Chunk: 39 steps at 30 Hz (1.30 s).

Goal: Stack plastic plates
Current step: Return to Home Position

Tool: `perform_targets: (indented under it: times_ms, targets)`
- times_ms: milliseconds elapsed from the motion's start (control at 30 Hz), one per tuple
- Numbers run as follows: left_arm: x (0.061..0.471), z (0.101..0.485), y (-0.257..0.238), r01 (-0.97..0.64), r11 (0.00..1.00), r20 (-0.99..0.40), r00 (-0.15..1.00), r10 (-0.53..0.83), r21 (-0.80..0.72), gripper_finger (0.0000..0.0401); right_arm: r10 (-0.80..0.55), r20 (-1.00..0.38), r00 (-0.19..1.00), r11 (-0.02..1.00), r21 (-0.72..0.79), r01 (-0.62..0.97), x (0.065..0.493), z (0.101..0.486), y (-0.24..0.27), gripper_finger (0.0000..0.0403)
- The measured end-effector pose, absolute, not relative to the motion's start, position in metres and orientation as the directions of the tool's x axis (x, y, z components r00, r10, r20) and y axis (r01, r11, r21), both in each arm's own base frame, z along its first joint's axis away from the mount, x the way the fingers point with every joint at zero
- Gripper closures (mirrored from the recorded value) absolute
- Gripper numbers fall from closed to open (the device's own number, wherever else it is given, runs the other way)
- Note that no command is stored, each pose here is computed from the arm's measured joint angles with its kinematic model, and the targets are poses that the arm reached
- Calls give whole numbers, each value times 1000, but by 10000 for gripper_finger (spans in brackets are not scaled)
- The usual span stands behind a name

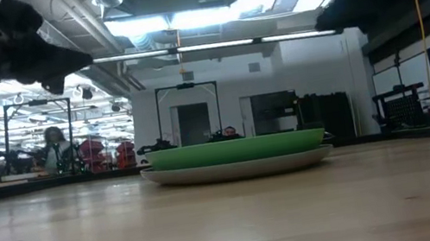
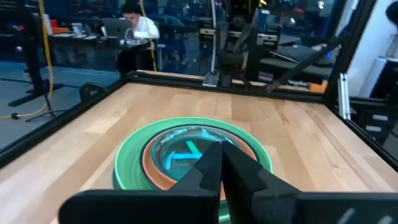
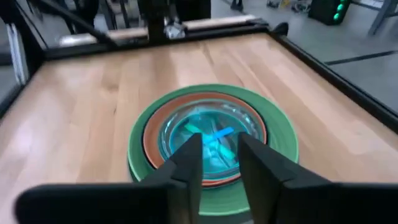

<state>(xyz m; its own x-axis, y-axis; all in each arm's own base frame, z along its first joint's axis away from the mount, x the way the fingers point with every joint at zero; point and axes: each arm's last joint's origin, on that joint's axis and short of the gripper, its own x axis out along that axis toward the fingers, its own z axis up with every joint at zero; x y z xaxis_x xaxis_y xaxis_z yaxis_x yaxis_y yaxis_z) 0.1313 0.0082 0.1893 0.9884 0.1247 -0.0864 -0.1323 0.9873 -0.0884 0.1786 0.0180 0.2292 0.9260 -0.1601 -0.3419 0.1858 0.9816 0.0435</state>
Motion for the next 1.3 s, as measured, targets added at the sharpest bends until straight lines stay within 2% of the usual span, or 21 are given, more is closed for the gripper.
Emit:
perform_targets:
  times_ms: [267, 467, 667, 933, 1133, 1300]
  targets:
    - [118, 182, 7, -126, 985, -51, 991, 121, -121, 400, -188, -224, 956, 969, 118, 218, 139, 217, 11, 396]
    - [109, 184, 7, -123, 985, -36, 992, 120, -118, 399, -175, -133, 975, 968, 158, 196, 120, 208, 9, 383]
    - [102, 183, 7, -120, 988, -23, 993, 118, -94, 398, -146, -57, 988, 971, 185, 154, 106, 195, 7, 401]
    - [97, 169, 6, -104, 987, 32, 994, 109, -122, 399, -116, 3, 993, 980, 165, 114, 97, 178, 7, 399]
    - [97, 167, 5, -67, 990, 17, 997, 69, -126, 399, 25, 53, 998, 991, 129, -32, 97, 170, 11, 401]
    - [97, 167, 5, -75, 990, 18, 997, 78, -119, 399, 66, 36, 997, 993, 100, -69, 97, 169, 12, 400]
